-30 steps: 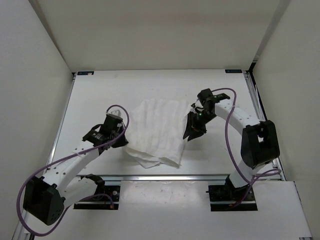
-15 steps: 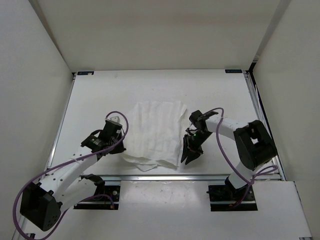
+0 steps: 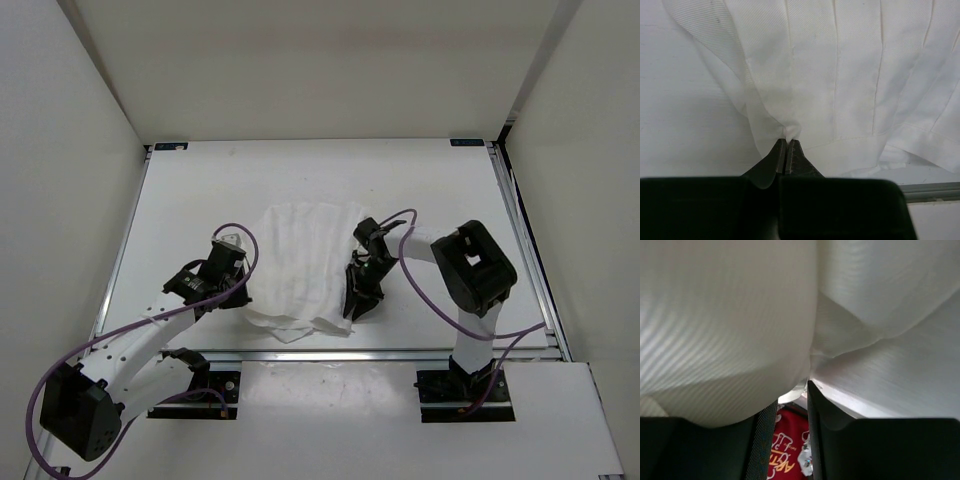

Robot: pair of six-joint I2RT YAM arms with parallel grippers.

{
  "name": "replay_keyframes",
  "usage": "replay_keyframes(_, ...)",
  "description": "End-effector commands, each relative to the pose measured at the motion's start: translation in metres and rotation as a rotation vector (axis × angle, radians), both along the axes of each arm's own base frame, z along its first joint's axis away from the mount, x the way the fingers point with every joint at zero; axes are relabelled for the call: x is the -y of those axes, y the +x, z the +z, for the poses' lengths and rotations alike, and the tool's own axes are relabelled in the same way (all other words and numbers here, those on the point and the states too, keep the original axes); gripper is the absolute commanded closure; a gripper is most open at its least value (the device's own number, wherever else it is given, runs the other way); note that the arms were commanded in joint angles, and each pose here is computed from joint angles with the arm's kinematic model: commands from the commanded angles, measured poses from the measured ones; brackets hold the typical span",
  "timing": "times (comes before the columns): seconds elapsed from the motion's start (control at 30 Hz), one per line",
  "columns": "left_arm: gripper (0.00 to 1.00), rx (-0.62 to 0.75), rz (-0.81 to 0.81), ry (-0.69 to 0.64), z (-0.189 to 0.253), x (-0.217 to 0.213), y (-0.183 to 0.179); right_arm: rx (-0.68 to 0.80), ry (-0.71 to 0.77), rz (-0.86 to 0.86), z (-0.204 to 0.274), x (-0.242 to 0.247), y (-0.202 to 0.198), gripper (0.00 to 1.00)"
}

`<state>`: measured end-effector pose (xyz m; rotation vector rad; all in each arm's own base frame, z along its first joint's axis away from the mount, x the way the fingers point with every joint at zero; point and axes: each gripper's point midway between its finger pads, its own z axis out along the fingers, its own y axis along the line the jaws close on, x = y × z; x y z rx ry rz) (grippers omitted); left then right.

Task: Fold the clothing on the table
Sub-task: Flatten the skirt out

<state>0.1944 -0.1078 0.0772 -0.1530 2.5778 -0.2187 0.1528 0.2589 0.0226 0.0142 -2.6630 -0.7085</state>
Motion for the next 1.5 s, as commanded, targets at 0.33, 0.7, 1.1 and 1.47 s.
replay_keyframes(0.33, 1.0, 0.038, 0.002, 0.02, 0.013, -0.004, 0.007, 0.027, -0.22, 0.184, -0.038, 0.016, -0.044, 0.62)
replay_keyframes(0.7, 1.0, 0.028, 0.024, 0.042, 0.009, -0.011, 0.007, 0.108, -0.298, 0.199, -0.06, 0.022, -0.04, 0.98)
replay_keyframes(1.1, 1.0, 0.05, -0.062, -0.2, 0.019, 0.041, 0.032, 0.441, -0.561, -0.036, 0.018, 0.127, 0.073, 0.99)
replay_keyframes(1.47, 1.0, -0.06, -0.077, -0.344, -0.024, 0.057, 0.003, 0.363, -0.675, 0.023, 0.019, 0.173, 0.052, 1.0)
